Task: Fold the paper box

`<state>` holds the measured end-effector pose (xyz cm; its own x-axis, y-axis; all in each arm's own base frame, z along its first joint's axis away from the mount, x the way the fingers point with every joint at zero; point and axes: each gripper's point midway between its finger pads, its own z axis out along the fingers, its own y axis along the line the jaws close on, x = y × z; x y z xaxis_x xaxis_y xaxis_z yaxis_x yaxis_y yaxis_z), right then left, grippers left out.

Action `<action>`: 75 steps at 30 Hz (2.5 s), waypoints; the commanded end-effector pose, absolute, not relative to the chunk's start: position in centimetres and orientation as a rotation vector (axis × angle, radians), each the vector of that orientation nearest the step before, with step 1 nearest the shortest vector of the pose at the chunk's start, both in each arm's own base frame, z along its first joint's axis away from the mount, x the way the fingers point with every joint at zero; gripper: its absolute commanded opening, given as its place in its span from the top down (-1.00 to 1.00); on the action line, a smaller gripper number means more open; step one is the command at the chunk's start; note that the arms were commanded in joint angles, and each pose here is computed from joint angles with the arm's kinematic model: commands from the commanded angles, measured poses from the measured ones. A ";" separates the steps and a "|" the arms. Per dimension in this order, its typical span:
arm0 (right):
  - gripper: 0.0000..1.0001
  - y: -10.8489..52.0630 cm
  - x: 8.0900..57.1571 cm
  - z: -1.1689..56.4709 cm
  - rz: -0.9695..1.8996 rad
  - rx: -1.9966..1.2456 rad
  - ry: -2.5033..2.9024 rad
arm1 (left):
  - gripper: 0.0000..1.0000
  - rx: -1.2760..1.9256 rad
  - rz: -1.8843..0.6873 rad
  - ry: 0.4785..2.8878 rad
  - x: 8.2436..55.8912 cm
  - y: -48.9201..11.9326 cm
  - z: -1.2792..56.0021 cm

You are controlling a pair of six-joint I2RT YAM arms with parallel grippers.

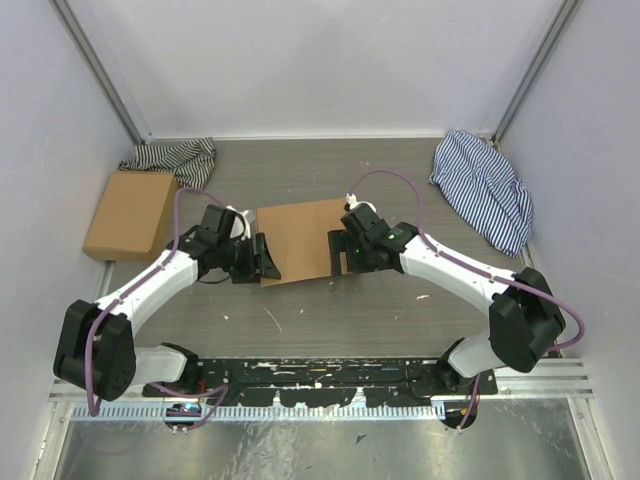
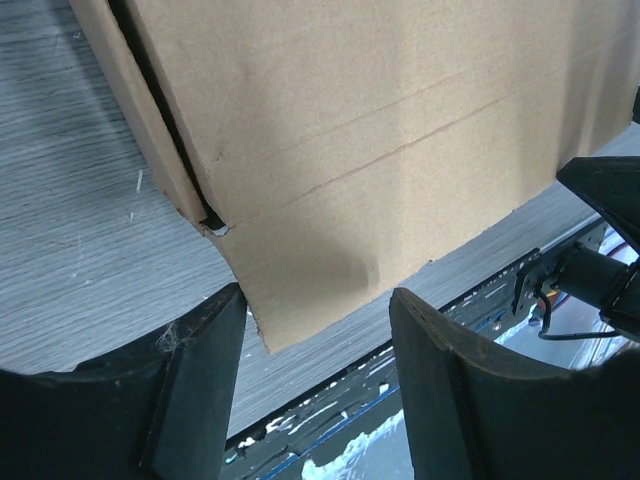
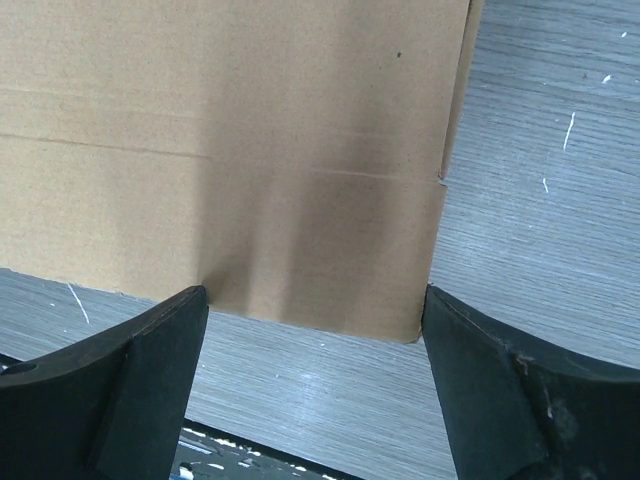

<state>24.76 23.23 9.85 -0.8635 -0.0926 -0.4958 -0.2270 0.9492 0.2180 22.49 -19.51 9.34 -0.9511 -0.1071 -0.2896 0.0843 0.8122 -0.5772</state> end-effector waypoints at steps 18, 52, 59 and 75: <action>-0.81 25.8 26.0 10.1 0.465 -0.244 2.552 | -0.27 -0.032 -0.873 2.692 23.1 -19.8 7.8; -0.86 22.3 27.4 10.2 0.266 -0.193 2.461 | -0.25 -0.105 -0.456 2.623 24.6 -14.5 7.5; -0.73 22.9 29.5 15.7 0.292 -0.209 2.314 | -0.08 -0.085 -0.585 2.493 24.7 -15.6 10.8; 0.88 32.6 52.2 18.2 0.541 -0.339 2.147 | 1.00 0.064 -0.704 2.414 24.5 -19.5 9.9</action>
